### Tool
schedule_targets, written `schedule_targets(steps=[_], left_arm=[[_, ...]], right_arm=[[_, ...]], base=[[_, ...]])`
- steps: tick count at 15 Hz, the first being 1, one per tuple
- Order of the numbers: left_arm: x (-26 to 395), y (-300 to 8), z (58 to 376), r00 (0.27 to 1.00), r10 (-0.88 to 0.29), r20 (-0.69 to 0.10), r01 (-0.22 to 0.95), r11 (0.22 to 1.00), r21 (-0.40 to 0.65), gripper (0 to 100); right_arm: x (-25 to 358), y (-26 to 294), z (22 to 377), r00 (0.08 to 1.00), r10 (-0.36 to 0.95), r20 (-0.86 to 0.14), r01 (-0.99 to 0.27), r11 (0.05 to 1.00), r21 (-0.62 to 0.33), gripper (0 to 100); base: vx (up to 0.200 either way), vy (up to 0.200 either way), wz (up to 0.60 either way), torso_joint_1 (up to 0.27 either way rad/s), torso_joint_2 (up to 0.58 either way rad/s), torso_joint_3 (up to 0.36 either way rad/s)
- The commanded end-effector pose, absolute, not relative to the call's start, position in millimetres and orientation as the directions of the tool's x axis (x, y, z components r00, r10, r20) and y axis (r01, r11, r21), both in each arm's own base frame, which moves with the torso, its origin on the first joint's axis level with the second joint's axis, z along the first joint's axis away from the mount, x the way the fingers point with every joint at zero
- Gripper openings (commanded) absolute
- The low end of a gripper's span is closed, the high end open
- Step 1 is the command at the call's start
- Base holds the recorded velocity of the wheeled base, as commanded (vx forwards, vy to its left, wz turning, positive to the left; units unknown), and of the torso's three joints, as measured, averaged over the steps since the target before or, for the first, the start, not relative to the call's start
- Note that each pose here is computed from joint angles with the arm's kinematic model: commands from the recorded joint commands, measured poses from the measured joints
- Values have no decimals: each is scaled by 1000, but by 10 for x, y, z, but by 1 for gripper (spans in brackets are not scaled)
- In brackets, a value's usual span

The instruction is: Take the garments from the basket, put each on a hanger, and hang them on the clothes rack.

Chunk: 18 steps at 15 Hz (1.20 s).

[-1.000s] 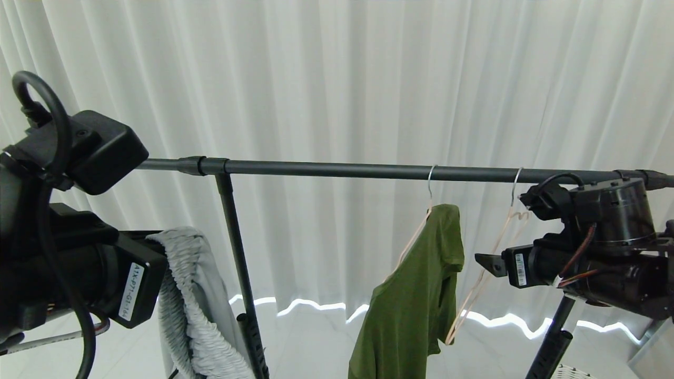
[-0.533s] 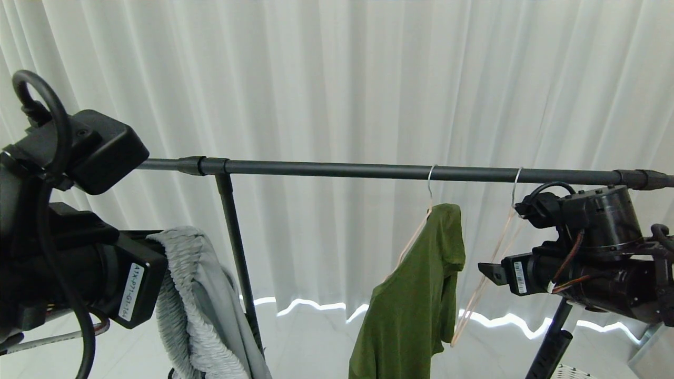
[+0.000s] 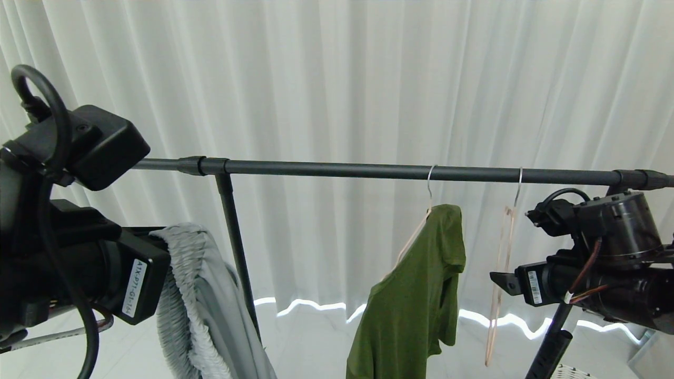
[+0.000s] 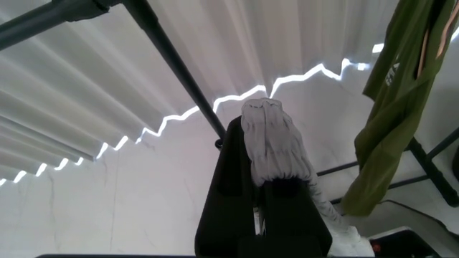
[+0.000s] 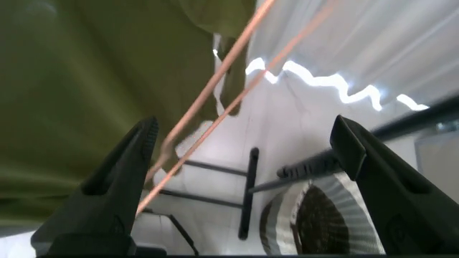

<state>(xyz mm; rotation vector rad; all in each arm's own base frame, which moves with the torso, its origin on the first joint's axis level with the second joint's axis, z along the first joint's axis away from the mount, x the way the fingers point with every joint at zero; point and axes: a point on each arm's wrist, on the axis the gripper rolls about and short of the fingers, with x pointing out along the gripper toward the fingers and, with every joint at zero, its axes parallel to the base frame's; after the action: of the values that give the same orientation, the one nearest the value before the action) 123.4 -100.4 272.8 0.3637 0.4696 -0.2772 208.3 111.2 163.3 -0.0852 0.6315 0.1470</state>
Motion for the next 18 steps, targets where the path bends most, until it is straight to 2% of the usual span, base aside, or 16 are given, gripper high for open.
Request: schedule_targets(steps=[1, 4, 10, 14, 18], left_arm=[[1243, -1012, 2724, 857, -175, -485, 340, 899, 276, 0], [1243, -1012, 2724, 857, -175, -485, 340, 899, 276, 0], [1236, -1002, 2749, 861, -178, -476, 336, 902, 272, 0], [1229, -998, 2762, 864, -180, -471, 335, 903, 270, 0], [1232, -1001, 2780, 866, -182, -466, 334, 904, 268, 0]], right_arm=[[2010, 1057, 1690, 811, 114, -574, -156, 987, -25, 100], [1997, 1042, 1700, 810, 113, -576, -154, 988, -23, 100], [2217, 1135, 1368, 719, 123, -685, -132, 991, 40, 100], [2350, 995, 1280, 712, 70, -699, -67, 997, 31, 100], [2363, 964, 1292, 714, 69, -696, -65, 997, 32, 100]], base=[[0, 0, 0, 0, 0, 0], [0, 0, 0, 0, 0, 0], [0, 0, 0, 0, 0, 0], [0, 0, 0, 0, 0, 0], [0, 0, 0, 0, 0, 0]])
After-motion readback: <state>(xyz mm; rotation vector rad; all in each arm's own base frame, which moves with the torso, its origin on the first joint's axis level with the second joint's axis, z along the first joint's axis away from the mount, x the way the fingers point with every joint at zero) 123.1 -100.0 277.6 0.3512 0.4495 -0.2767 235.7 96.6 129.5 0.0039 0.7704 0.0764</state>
